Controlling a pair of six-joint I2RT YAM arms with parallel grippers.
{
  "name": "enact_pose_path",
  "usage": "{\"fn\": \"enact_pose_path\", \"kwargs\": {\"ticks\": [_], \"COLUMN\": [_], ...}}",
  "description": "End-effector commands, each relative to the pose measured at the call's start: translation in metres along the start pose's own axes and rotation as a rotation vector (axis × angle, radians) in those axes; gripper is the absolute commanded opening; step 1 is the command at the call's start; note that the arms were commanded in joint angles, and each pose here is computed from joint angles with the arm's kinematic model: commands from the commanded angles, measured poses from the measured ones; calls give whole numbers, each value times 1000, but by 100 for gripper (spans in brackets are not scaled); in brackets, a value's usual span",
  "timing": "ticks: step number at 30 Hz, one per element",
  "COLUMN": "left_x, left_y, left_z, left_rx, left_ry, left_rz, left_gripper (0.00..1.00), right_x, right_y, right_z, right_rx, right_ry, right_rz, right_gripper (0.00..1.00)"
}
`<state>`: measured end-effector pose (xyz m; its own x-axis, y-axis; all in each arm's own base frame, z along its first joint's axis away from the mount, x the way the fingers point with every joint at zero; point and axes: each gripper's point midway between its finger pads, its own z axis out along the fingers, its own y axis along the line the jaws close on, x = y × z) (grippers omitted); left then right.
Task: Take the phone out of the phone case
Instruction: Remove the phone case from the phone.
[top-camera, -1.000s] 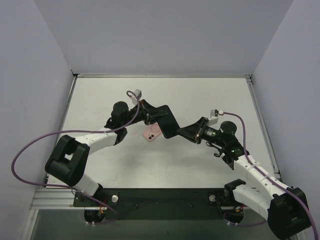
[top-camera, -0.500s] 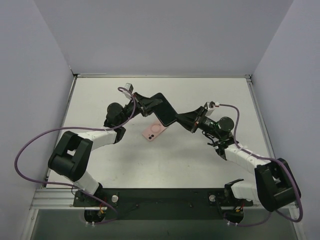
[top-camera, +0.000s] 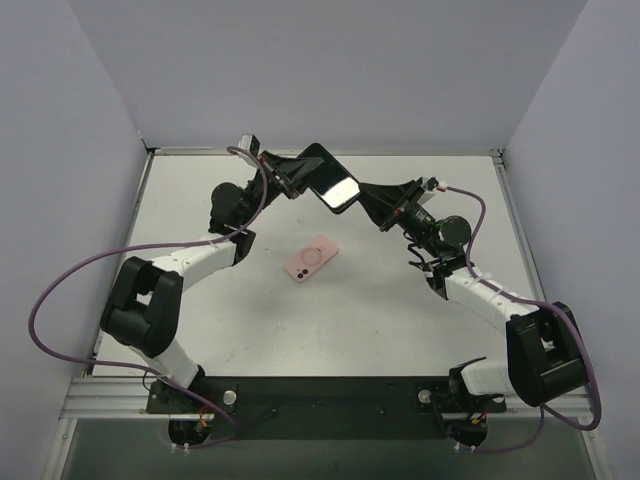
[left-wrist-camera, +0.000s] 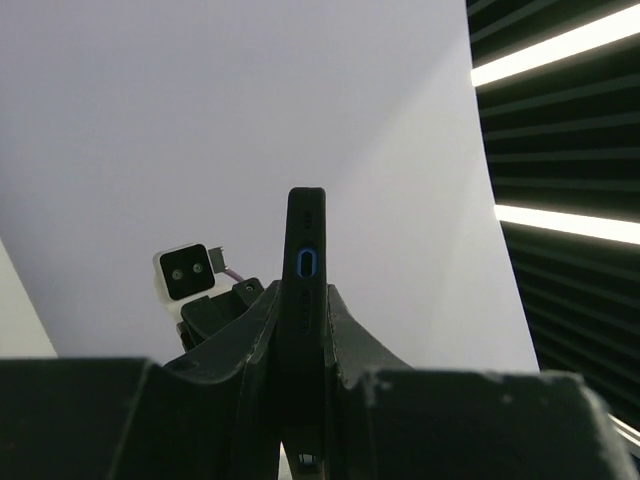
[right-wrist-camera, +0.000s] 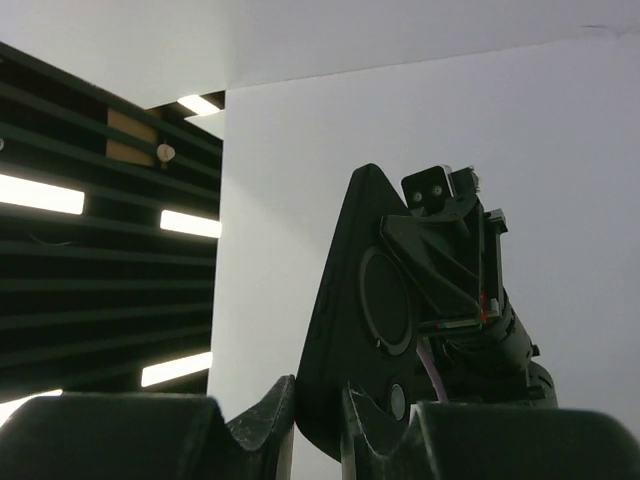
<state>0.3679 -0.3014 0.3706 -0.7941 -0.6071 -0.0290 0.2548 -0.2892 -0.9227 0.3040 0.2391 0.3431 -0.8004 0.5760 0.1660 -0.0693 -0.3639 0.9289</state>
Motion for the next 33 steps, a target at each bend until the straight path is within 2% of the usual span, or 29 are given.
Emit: {"fn": "enact_pose_path", "kwargs": {"ticks": [1, 7, 18, 33], "left_x": [82, 82, 93, 112], "left_y": [-198, -202, -227, -282], "left_z": [-52, -54, -58, -85], "left_rx": [702, 715, 781, 914], "left_ry": [200, 174, 183, 209], "left_rz": [273, 269, 247, 281], "left_gripper": [0, 0, 0, 0], "right_x": [9, 7, 11, 23], "right_y": [90, 85, 50, 57], "right_z": [0, 2, 10, 32], "right_rx": [-345, -337, -264, -298], "right_ry": [16, 12, 6, 31], "right_rz": [58, 54, 117, 182], "right_gripper": [0, 0, 0, 0]}}
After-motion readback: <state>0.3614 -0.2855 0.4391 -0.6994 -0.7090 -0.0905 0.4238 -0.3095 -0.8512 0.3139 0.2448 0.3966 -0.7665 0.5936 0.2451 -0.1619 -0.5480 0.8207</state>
